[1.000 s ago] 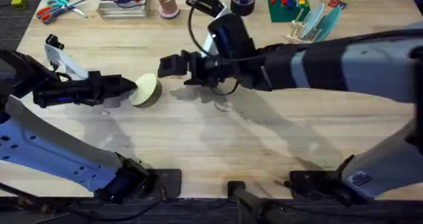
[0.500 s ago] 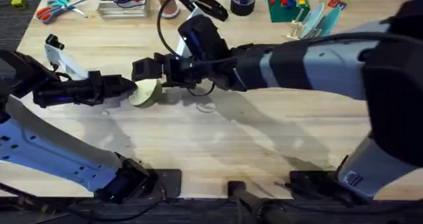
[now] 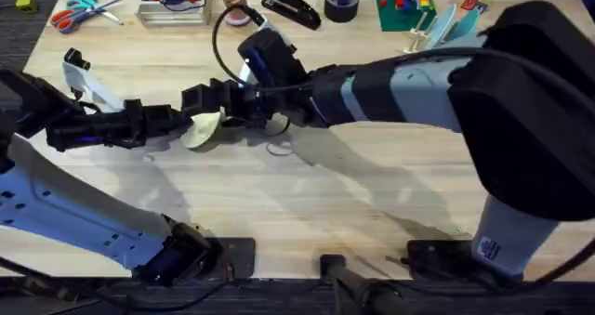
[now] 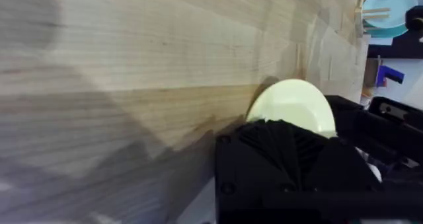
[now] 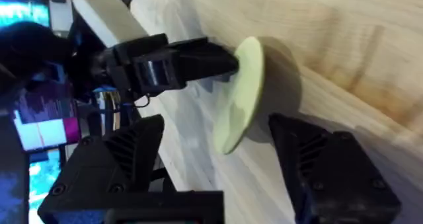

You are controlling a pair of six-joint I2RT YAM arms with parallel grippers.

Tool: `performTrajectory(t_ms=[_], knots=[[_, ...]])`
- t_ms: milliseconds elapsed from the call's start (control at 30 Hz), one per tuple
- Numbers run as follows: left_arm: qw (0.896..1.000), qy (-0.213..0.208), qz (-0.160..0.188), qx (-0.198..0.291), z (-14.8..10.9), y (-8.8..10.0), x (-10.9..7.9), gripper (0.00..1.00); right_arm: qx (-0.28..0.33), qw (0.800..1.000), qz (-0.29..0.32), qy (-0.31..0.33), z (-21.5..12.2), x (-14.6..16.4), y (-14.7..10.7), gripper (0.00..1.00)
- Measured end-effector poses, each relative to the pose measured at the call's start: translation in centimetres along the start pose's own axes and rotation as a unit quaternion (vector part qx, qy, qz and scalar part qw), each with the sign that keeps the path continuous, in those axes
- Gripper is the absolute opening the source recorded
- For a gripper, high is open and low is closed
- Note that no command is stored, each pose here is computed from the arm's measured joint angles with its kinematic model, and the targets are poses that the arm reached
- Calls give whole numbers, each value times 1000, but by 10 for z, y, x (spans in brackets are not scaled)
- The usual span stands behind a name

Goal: Pick up the plates from the table one by one and place each into a slot on the dish rack.

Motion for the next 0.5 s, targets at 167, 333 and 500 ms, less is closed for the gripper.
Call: performTrajectory(t_ms=[167, 333, 500], knots=[[1000, 0, 0, 0, 0, 0, 0, 40, 0, 1000, 1, 2, 2, 4, -2, 881], [1000, 0, -1, 0, 0, 0, 0, 40, 0, 1000, 2, 0, 4, 5, -4, 823], [1000, 0, -1, 0, 0, 0, 0, 40, -1, 1000, 4, -1, 5, 5, -5, 692]])
Point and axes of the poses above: each hand's point on the last joint's axis, 136 mm out from that joint toward the fingers, its own z axis out along the fingers, its own x axis along the line the jaws close on, y = z × x, the point moved 10 cm from there along -z, back along the fingers, and after that the axes turned 1 degree about z, right-handed, at the moved point
